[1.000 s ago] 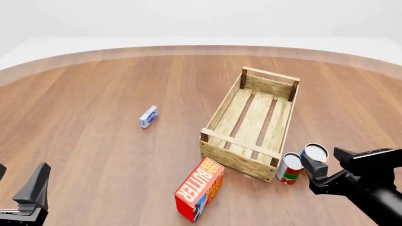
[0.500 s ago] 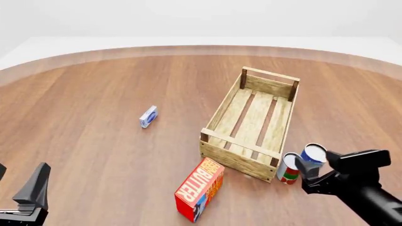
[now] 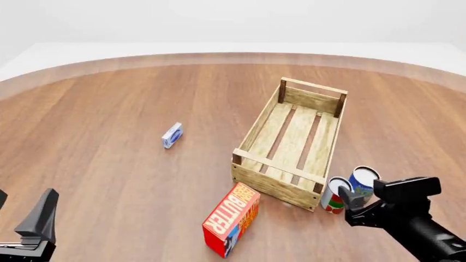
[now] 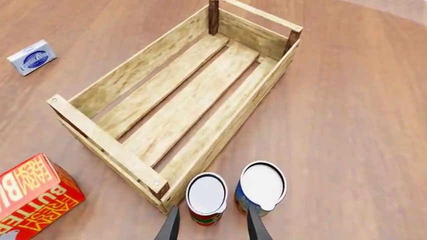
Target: Pick up the tomato sauce, and put it in the wooden tray.
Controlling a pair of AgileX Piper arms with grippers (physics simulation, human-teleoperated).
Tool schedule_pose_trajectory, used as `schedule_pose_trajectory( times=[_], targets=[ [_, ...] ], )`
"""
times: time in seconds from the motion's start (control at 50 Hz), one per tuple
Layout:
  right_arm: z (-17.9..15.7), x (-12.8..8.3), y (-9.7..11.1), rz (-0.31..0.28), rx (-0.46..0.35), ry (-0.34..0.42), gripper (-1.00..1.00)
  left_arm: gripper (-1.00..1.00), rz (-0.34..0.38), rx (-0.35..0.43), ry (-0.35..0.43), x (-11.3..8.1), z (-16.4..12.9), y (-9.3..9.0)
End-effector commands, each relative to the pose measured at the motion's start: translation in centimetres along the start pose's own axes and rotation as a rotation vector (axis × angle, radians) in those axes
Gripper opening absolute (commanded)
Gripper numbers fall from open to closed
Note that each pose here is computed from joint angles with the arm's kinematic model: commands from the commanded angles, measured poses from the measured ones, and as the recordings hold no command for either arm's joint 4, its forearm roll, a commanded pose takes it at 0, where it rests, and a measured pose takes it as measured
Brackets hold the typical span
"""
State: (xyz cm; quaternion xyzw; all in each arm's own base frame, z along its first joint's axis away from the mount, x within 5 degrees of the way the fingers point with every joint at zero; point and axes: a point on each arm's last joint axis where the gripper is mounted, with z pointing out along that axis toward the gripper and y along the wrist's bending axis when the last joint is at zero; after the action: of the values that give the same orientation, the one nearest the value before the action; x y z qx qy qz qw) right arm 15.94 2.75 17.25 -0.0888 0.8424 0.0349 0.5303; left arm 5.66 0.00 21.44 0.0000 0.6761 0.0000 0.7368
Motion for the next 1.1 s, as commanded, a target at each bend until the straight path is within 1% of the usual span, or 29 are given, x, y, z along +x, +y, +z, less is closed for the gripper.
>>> schedule_pose_trajectory(
  times=[0.02,1.1],
  targets=[
    [0.6,0.4,0.0,0.001,-0.002,0.012,1.00,1.00,0.000,0.000,0.000,0.0,0.0,0.0],
    [3.0,2.2,0.3,0.022,-0.014,0.063,1.00,1.00,0.000,0.000,0.000,0.0,0.0,0.0]
  ],
)
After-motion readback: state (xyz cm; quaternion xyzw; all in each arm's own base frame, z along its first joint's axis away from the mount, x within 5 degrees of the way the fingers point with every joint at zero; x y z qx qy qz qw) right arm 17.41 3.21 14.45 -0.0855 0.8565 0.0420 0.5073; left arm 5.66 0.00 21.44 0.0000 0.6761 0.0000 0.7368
